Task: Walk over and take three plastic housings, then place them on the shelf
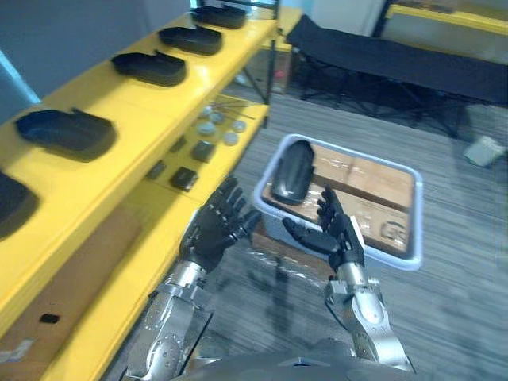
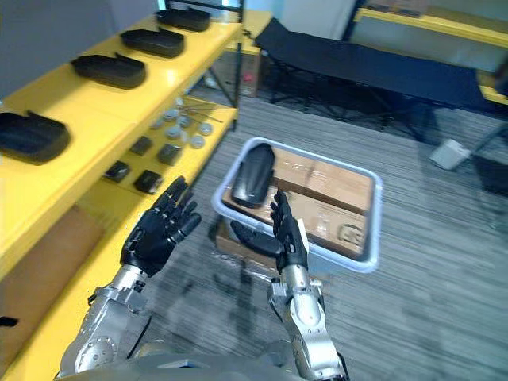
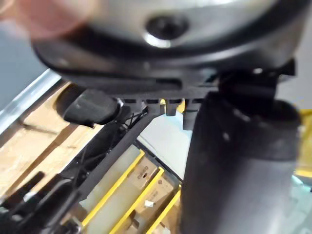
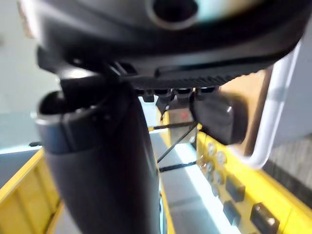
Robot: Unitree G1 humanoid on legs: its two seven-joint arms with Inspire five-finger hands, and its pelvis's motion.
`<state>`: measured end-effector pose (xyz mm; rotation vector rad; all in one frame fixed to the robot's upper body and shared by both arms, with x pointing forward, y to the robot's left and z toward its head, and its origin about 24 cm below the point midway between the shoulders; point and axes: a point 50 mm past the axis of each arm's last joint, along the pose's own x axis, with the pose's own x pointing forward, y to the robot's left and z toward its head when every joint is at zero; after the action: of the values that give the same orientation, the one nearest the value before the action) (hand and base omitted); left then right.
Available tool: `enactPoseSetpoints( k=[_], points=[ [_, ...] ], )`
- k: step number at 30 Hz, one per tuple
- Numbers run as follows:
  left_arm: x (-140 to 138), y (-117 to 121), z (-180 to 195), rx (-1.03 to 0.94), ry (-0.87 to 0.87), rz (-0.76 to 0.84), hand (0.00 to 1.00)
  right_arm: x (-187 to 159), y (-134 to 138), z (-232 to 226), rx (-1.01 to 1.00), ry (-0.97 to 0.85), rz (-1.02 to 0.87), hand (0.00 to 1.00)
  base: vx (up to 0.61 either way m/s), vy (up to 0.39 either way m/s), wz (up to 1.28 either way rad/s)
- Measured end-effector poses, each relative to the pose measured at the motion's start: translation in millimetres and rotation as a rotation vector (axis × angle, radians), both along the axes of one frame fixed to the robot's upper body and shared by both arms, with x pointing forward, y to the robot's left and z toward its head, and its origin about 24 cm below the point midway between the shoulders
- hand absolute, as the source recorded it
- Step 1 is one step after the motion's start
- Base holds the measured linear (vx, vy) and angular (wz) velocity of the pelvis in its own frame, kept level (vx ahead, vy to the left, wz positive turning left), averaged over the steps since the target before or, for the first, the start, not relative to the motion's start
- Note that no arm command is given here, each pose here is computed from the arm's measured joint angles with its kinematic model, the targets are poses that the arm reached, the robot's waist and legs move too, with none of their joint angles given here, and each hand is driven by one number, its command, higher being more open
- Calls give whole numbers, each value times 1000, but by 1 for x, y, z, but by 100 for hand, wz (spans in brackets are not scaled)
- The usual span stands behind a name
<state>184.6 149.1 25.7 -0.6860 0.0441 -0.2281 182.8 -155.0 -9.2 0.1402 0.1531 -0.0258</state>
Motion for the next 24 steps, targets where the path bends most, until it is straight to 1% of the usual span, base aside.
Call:
enactPoseSetpoints(
  k=[3,5,6,9,11,14,15,18,19,24],
  points=[
    [-1,-14,-12,-51,73,8,100,-7,-24,-4,-56,36,-27,100,-11,-427,-58],
    [-5,-34,-17,-78,111,-58,100,-14,-51,-4,-72,56,-109,100,-11,-326,-12],
    [-5,-39,-17,-89,112,-78,100,-15,-59,-3,-88,52,-134,100,-1,-268,8],
    [-7,-46,-16,-103,104,-112,100,-18,-75,-4,-124,53,-202,100,-15,-112,25],
    [-9,-44,-18,-111,113,-106,100,-16,-81,-8,-137,58,-223,100,-29,19,3],
    [-19,-39,-23,-128,120,-105,100,-5,-81,-15,-136,80,-221,100,-41,136,1],
    [-21,-38,-24,-105,126,-112,100,5,-80,-16,-131,74,-225,100,-36,209,-1],
    [-22,-34,-28,83,122,-129,100,27,-72,-9,-65,29,-257,100,-15,208,7],
    [1,-18,-4,174,25,39,100,27,-52,-9,39,8,-277,100,-8,111,3],
    [1,-18,-4,176,25,39,100,26,-53,-10,38,11,-281,100,0,0,6]
  ],
)
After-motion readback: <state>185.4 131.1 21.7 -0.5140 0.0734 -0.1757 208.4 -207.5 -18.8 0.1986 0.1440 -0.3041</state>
